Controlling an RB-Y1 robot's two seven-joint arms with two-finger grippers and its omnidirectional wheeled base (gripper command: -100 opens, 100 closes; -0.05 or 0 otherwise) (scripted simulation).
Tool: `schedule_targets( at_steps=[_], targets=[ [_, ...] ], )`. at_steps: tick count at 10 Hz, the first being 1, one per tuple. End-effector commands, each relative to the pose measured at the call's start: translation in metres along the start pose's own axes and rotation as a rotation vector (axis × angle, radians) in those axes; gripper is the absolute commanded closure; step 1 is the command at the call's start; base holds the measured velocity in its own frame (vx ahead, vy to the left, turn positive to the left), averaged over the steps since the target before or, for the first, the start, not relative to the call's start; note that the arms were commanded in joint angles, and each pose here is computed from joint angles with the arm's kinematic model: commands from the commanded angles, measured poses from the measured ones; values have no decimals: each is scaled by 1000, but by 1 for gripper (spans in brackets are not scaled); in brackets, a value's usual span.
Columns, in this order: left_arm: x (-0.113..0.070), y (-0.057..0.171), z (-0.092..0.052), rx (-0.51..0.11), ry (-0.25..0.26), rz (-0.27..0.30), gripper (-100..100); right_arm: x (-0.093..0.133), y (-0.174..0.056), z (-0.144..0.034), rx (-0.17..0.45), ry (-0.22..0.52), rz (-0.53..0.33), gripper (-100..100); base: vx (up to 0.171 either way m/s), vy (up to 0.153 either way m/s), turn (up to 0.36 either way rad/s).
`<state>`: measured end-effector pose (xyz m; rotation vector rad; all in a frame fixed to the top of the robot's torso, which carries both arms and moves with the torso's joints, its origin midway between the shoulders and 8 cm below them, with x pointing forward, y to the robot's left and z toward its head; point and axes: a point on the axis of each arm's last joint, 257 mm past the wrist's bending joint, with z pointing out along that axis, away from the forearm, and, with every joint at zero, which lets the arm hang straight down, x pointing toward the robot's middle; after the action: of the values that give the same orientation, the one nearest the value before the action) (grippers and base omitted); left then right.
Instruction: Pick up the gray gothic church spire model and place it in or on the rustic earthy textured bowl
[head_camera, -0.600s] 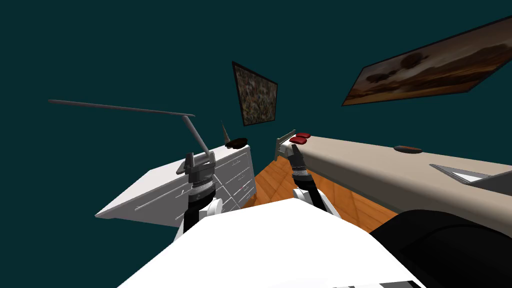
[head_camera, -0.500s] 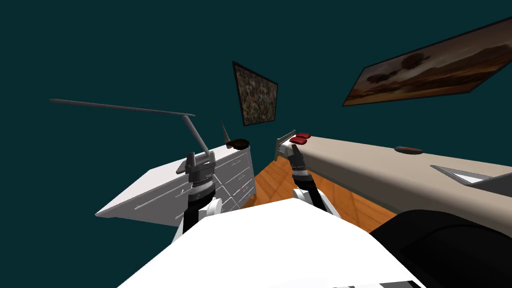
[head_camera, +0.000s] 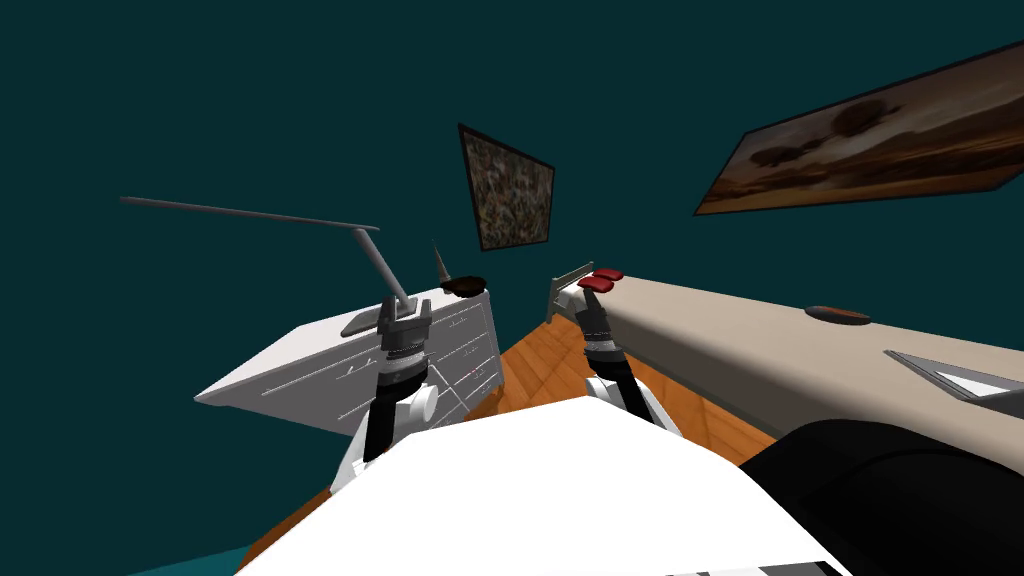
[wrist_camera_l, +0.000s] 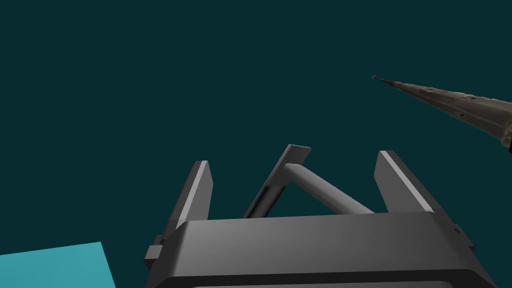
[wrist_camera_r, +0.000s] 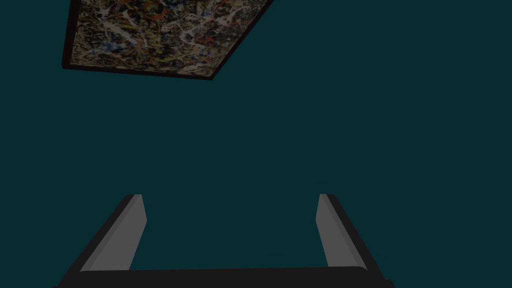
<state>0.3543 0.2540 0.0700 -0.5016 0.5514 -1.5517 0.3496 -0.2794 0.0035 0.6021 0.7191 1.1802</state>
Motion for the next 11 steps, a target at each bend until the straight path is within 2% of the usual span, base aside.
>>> schedule_targets(
  at_steps=[1, 3, 4, 5, 6, 7, 8, 9, 10, 11],
  targets=[
    [-1, 0, 9, 11, 8, -1, -100, 0, 0, 0, 0, 0, 0, 0, -38, -199, 39],
    [-14, 13, 23, -3, 7, 5, -100, 0, 0, 0, 0, 0, 0, 0, -63, -207, 106],
    [-11, 8, 29, 18, 12, 0, -100, 0, 0, 0, 0, 0, 0, 0, -52, -193, 83],
    [-20, 16, 36, 6, 4, 0, -100, 0, 0, 0, 0, 0, 0, 0, -89, -172, 65],
    [-18, 13, 41, 21, 8, -3, -100, 0, 0, 0, 0, 0, 0, 0, -55, -165, 61],
    [-27, 21, 49, 8, -5, -5, -100, 0, 0, 0, 0, 0, 0, 0, -37, -191, 140],
    [-25, 17, 54, 23, -1, -9, -100, 0, 0, 0, 0, 0, 0, 0, -36, -153, 71],
    [-37, 28, 61, 2, -20, -13, -100, 0, 0, 0, 0, 0, 0, 0, -56, -178, 106],
    [-34, 23, 68, 22, -14, -18, -100, 0, 0, 0, 0, 0, 0, 0, -56, -157, 76],
    [-47, 35, 74, -4, -38, -25, -100, 0, 0, 0, 0, 0, 0, 0, -58, -195, 121]
  ],
)
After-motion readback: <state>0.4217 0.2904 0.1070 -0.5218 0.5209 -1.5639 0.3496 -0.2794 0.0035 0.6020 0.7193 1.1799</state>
